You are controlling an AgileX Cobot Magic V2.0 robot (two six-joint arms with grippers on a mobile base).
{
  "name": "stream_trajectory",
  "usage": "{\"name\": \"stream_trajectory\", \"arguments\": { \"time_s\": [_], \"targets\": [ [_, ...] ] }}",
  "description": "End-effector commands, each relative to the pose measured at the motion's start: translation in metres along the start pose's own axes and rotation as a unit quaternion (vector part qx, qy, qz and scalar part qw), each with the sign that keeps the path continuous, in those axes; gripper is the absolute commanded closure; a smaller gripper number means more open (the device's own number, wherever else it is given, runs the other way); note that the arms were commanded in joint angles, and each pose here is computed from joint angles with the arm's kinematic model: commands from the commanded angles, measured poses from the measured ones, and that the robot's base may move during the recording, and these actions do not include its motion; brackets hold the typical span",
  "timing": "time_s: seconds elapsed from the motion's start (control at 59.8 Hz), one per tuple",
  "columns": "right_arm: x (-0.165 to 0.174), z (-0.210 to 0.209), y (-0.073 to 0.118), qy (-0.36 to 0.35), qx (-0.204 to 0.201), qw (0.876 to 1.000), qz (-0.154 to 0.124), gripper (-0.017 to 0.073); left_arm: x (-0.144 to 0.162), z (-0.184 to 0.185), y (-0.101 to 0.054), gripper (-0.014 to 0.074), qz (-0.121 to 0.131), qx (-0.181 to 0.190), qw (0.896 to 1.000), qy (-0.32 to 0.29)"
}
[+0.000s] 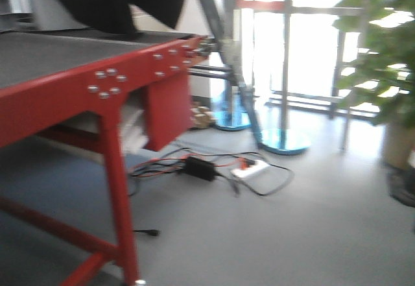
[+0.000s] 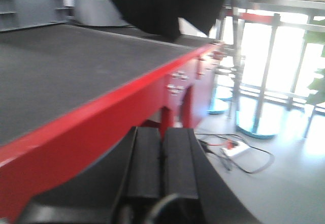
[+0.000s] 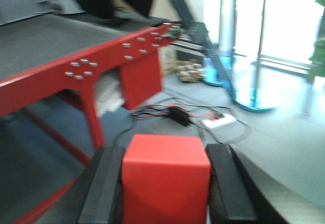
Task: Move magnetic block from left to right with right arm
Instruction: 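Hold the cube while the base drives to the second table, then position the held cube above the second table's carpet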
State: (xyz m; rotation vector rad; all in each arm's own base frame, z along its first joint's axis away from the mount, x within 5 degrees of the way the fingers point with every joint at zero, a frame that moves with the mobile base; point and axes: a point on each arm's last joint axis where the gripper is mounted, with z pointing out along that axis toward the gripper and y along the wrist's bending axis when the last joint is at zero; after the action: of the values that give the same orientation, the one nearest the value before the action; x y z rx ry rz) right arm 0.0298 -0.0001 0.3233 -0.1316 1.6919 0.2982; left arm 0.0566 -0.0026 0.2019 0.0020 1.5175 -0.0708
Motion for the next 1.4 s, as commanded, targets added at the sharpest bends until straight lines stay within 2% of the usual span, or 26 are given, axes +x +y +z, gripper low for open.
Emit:
{"name": "stream_trajectory", "arguments": {
  "time_s": [0.0, 1.387],
  "targets": [
    [-0.0153, -0.0015, 0.0023, -0.051, -0.007, 0.999, -0.014, 0.0326, -0.0059, -0.0011, -0.0003, 0.071, -0.002, 0.003, 0.999, -0.046],
    [-0.0153, -0.0015, 0.0023, -0.051, -0.007, 0.999, -0.014, 0.0326, -0.0059, -0.0011, -0.0003, 0.071, -0.002, 0.003, 0.999, -0.046]
  ]
}}
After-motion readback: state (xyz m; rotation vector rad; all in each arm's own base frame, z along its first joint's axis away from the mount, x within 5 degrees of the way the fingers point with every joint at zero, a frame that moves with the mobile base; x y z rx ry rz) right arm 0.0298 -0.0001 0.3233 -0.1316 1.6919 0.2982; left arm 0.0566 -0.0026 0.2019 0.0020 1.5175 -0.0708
